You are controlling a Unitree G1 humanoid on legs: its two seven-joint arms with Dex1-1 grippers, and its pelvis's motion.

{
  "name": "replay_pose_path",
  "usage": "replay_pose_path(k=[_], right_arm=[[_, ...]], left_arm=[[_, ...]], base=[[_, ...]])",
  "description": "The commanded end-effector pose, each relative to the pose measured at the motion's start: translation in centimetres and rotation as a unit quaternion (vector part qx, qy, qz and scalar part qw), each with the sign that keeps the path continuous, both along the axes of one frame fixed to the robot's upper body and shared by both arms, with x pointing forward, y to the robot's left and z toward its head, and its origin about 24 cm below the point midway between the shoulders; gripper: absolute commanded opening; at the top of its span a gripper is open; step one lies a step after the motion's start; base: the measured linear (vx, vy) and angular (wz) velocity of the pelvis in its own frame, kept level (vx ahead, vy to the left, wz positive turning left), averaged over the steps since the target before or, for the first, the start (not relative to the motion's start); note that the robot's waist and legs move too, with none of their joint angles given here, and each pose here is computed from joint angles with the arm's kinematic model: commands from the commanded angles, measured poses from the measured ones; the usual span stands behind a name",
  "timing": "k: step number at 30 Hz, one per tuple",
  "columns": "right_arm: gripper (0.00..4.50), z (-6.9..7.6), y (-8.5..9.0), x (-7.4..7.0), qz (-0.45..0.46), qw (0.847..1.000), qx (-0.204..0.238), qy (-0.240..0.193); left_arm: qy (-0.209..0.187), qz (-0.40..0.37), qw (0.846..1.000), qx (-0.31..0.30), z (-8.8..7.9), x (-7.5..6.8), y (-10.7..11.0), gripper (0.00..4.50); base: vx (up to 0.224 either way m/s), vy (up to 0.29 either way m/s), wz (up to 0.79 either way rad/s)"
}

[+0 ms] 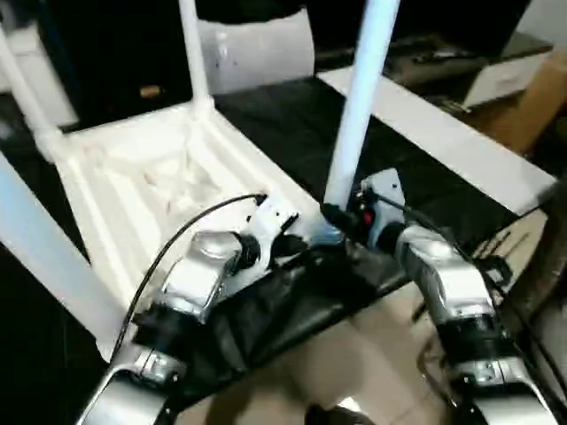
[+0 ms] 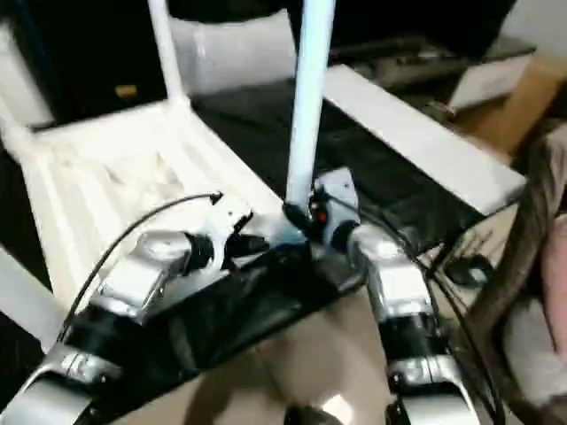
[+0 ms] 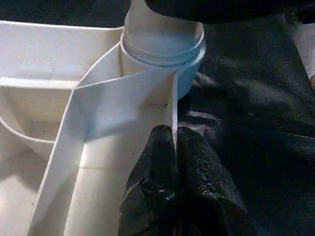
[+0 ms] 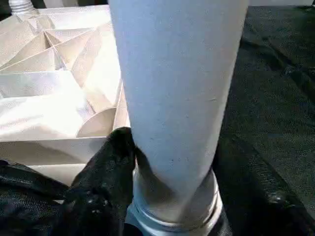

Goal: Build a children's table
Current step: Rotate leg to tighten

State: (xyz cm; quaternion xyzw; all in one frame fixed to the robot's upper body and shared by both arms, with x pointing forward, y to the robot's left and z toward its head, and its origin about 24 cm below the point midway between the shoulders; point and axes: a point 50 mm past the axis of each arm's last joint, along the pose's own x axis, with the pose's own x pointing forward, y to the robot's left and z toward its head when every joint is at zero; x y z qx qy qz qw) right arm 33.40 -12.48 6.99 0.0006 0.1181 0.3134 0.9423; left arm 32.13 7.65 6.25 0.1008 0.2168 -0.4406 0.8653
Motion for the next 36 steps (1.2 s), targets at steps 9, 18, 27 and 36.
replay_pose_path(k=[9,18,27,36], right_arm=[[3.46,-0.1,-0.8,-1.9,0.096,0.995,0.013,-0.023],[4.13,0.6,-4.4,-3.1,0.114,0.993,0.001,-0.031],[4.49,0.6,-5.1,-5.3,0.122,0.991,0.02,-0.047],[4.5,-0.6,-2.8,-6.4,0.002,1.0,-0.002,0.007]], left_arm=[[-0.071,-0.059,0.996,-0.006,2.5,0.4,1.1,0.0],[-0.071,-0.068,0.995,0.028,2.2,1.2,4.2,0.0],[-0.091,-0.101,0.99,0.024,2.8,1.9,7.2,0.27],[-0.151,0.038,0.985,-0.073,4.4,1.6,9.0,0.76]], base=[[0.0,0.0,0.0],[0.0,0.0,0.0],[0.0,0.0,0.0],[0.0,0.0,0.0]])
